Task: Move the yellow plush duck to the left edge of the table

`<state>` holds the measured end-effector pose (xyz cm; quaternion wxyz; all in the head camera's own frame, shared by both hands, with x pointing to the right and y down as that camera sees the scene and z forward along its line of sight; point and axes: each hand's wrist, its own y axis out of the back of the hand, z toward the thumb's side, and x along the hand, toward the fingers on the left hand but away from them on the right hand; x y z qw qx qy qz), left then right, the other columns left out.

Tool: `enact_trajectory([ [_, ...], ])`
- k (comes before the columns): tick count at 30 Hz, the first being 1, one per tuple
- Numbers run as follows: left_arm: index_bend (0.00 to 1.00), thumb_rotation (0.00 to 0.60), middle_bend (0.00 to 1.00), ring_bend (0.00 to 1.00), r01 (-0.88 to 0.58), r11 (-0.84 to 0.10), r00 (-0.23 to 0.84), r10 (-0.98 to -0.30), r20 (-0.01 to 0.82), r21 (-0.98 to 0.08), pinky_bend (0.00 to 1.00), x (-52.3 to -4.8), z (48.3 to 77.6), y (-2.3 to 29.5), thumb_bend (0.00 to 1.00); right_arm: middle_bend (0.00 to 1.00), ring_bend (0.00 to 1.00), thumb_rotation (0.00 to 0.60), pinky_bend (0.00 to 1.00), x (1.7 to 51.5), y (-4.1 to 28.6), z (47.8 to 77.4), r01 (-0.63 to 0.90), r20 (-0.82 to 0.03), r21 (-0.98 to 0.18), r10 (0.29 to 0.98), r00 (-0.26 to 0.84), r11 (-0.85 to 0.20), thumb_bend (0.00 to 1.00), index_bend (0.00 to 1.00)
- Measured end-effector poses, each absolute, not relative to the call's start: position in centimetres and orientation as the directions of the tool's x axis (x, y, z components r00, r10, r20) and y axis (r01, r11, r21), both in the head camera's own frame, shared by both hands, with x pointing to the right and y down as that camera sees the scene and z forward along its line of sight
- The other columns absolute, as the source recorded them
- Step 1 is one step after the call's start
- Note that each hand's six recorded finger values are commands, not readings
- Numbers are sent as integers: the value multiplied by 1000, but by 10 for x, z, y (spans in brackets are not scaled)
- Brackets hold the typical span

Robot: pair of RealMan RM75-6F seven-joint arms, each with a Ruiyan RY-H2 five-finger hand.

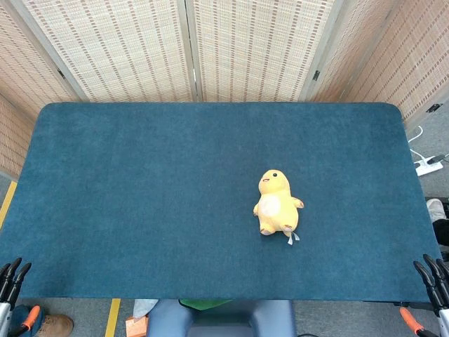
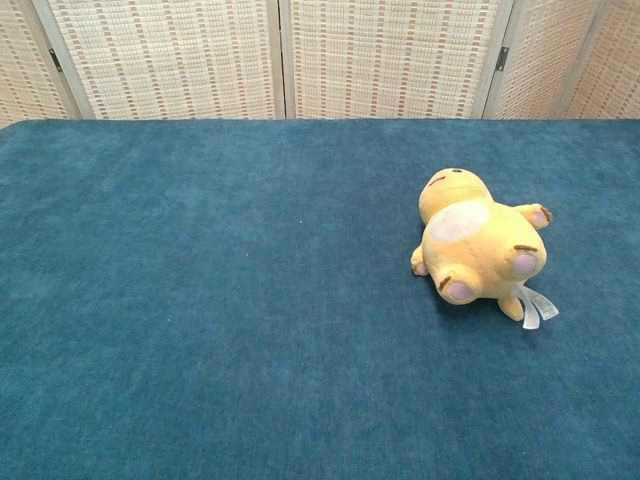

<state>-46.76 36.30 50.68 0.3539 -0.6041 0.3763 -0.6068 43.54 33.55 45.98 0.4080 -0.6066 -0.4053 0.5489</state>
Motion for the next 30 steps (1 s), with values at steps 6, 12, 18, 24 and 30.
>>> enact_trajectory([
  [6, 0, 600, 0, 29, -21, -472, -25, -881, 472, -882, 148, -468, 509, 362, 329, 0, 0, 600, 0, 433, 331, 470, 39, -363, -929, 927, 90, -368, 176, 0],
  [12, 0, 600, 0, 29, -18, -477, -28, -878, 477, -879, 148, -467, 514, 357, 330, 0, 0, 600, 0, 416, 301, 506, 49, -414, -901, 890, 192, -430, 172, 0],
  [18, 0, 600, 0, 29, -14, -499, -52, -865, 499, -867, 148, -472, 522, 352, 330, 0, 0, 600, 0, 378, 249, 561, 40, -486, -853, 820, 302, -520, 172, 0],
  [24, 0, 600, 0, 29, -32, -512, -75, -855, 513, -859, 148, -480, 528, 347, 330, 0, 0, 600, 0, 318, 201, 621, -1, -562, -793, 730, 389, -610, 162, 0],
  [30, 0, 600, 0, 29, -51, -510, -89, -854, 512, -859, 148, -486, 528, 343, 330, 0, 0, 600, 0, 260, 174, 664, 2, -579, -764, 687, 438, -645, 161, 0],
])
